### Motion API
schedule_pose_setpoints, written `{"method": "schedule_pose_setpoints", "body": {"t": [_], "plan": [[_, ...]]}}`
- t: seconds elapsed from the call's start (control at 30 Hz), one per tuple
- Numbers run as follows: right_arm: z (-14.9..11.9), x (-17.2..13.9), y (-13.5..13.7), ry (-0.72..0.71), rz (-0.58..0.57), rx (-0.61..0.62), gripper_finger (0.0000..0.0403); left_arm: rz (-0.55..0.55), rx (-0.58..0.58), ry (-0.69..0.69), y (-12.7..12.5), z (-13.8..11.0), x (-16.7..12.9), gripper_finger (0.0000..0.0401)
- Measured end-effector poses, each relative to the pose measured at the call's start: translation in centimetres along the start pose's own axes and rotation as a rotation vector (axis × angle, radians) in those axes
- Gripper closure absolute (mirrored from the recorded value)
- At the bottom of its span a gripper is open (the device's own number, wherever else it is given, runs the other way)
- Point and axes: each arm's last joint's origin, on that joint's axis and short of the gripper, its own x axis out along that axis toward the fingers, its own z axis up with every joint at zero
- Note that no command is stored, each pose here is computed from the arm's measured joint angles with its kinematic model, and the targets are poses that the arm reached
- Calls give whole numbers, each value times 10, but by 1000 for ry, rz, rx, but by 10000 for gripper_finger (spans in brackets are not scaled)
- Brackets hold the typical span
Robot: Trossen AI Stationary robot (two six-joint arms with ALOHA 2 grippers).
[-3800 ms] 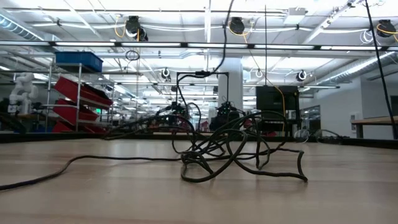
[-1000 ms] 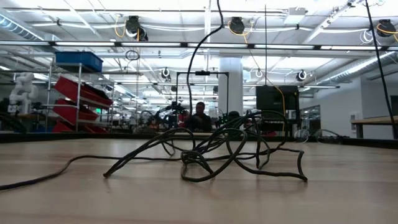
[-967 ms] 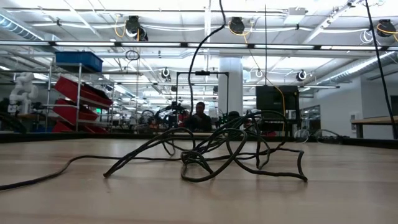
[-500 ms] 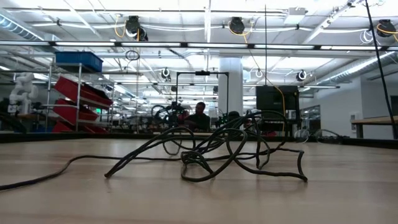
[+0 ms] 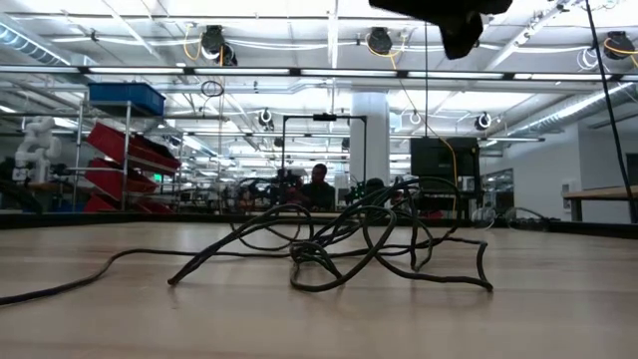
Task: Coil cords
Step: Coil the black wire onto the black spool
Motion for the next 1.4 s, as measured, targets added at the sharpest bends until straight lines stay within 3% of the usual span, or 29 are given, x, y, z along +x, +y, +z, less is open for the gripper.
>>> {"method": "schedule_pose_setpoints", "body": {"t": [0.1,0.27,0.47,0.6,0.87,1.4], "plan": [[-4,1,-1,-39,82,-7,337,-19,-28,-13,-1,0,0,399],[-9,16,10,-23,112,-91,315,-90,-59,-59,-3,2,1,399],[-13,58,28,-18,119,-146,257,-116,-72,-74,-4,2,1,399],[-22,86,35,0,158,-110,239,-119,-72,-77,-4,2,0,399],[-52,116,43,56,161,-100,253,-122,-71,-79,-4,2,-2,399],[-41,118,46,-48,121,-150,273,-118,-60,-74,-5,1,-2,399]]}}
